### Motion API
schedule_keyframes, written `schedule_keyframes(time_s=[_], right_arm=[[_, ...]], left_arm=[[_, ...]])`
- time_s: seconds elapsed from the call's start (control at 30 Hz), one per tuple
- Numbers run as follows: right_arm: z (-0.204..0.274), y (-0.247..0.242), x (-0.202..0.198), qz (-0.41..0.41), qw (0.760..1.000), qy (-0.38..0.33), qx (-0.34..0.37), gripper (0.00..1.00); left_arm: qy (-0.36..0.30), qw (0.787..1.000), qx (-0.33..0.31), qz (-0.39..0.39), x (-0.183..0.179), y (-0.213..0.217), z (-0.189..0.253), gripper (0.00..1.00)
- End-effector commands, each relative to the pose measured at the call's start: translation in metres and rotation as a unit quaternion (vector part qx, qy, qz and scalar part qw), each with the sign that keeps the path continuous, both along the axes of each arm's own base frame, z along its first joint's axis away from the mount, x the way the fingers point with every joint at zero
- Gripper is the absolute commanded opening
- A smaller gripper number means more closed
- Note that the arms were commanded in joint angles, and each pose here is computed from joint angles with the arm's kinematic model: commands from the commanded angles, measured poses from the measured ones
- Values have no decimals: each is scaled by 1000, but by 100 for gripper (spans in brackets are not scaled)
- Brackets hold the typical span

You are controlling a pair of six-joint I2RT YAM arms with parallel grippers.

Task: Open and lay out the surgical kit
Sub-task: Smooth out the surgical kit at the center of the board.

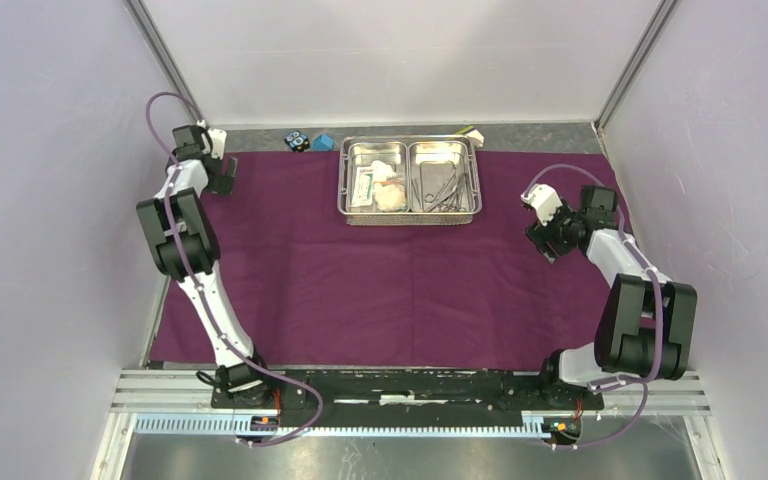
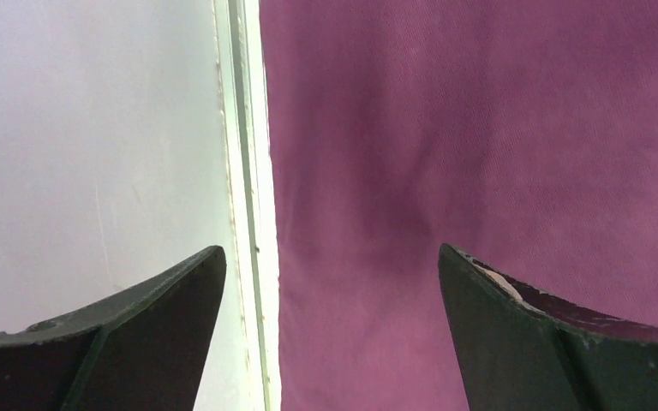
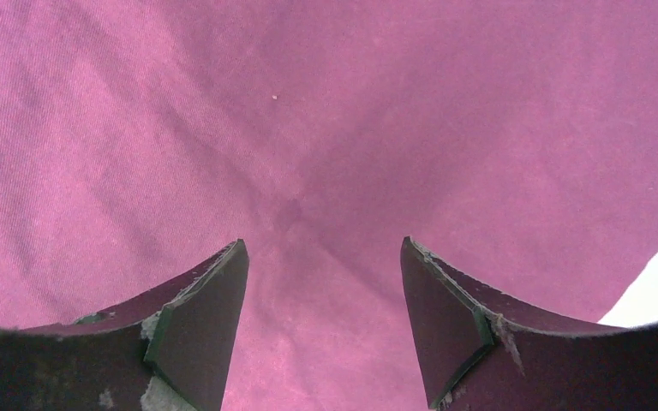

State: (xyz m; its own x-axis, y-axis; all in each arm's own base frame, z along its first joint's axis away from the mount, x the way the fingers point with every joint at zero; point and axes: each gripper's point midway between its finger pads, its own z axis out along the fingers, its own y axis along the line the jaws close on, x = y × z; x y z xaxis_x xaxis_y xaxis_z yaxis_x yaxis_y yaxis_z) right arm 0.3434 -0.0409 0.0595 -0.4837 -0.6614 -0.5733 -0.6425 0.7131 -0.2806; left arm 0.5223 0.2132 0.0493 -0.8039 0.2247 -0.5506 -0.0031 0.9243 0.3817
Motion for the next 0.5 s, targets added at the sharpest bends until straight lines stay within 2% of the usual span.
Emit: schedule_keyframes(time_s=[0.0, 0.23, 0.47], right_arm=[[10, 1, -11, 8, 1000, -13, -6, 73], [-2, -6, -43, 35, 998, 17, -54, 73], [-17, -18, -98, 86, 987, 86, -104, 73]], left_arm=[[-62, 996, -60, -28, -18, -32, 75, 100], [-52, 987, -108, -107, -99, -89, 79, 100], [-33, 984, -81, -157, -175, -114, 61, 100]])
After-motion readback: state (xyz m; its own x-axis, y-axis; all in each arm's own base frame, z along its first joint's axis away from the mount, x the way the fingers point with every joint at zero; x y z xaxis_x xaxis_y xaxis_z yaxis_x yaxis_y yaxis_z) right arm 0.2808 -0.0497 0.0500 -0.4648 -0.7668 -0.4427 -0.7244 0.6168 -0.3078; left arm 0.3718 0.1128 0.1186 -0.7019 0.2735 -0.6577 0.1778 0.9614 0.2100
